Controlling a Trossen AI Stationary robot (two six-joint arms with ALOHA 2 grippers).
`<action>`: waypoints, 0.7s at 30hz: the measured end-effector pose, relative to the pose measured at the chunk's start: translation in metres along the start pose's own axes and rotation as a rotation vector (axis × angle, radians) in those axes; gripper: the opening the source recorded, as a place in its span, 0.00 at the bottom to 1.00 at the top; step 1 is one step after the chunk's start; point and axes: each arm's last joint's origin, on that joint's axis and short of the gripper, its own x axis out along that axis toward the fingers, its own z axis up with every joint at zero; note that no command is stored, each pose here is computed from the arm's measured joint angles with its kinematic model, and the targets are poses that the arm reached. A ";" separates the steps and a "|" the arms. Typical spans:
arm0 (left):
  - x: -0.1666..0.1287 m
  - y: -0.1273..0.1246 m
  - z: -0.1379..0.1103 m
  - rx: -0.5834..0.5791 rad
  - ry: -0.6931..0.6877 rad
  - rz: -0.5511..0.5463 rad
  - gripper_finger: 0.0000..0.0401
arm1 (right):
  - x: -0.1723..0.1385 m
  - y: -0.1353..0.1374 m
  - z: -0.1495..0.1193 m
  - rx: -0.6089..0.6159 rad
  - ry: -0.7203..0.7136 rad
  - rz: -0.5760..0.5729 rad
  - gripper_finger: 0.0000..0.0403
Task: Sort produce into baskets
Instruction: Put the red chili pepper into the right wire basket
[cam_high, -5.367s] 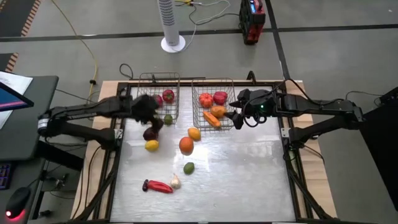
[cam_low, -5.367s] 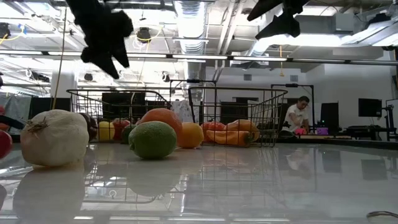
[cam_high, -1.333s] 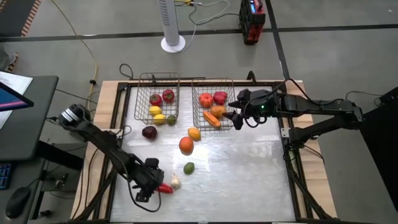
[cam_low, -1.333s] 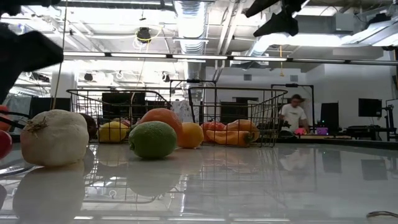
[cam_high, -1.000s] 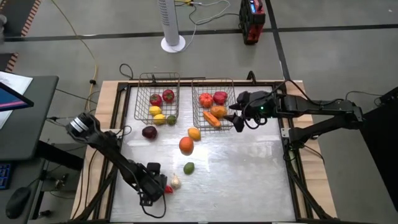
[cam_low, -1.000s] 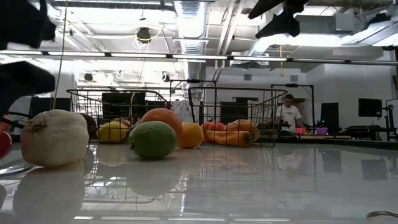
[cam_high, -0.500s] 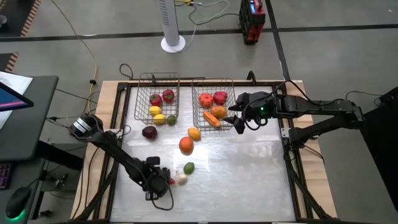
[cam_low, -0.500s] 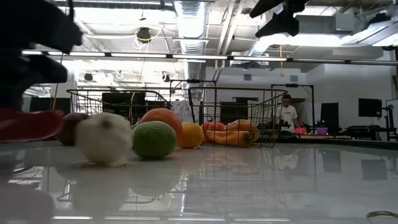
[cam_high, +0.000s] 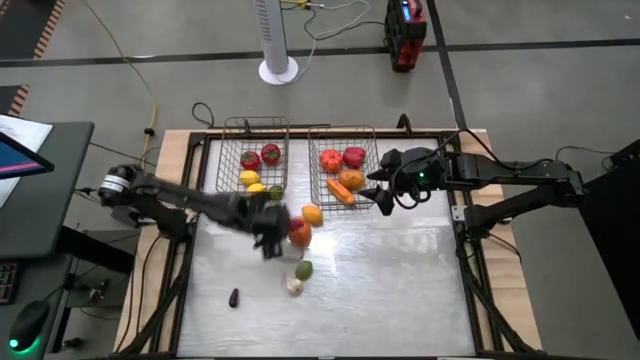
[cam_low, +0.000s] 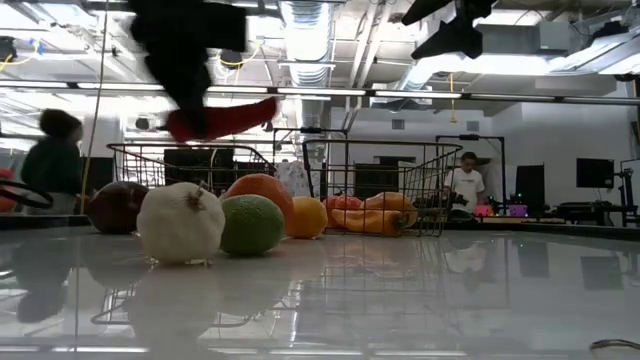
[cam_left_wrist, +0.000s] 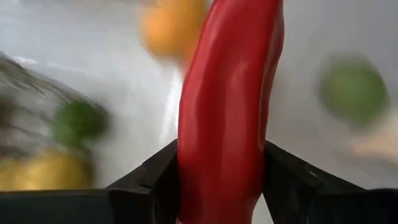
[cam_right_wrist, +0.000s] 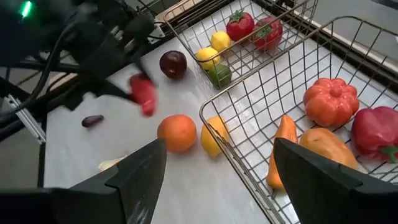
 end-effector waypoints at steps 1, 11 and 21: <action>-0.001 0.011 0.011 -0.004 -0.031 0.003 0.43 | -0.001 0.000 0.000 0.012 -0.002 0.001 0.80; 0.010 0.087 0.127 0.035 -0.181 0.067 0.44 | -0.006 0.000 0.001 0.111 -0.016 0.013 0.80; 0.045 0.148 0.192 -0.140 -0.232 -0.065 0.49 | -0.022 -0.002 -0.005 0.220 -0.050 -0.088 0.80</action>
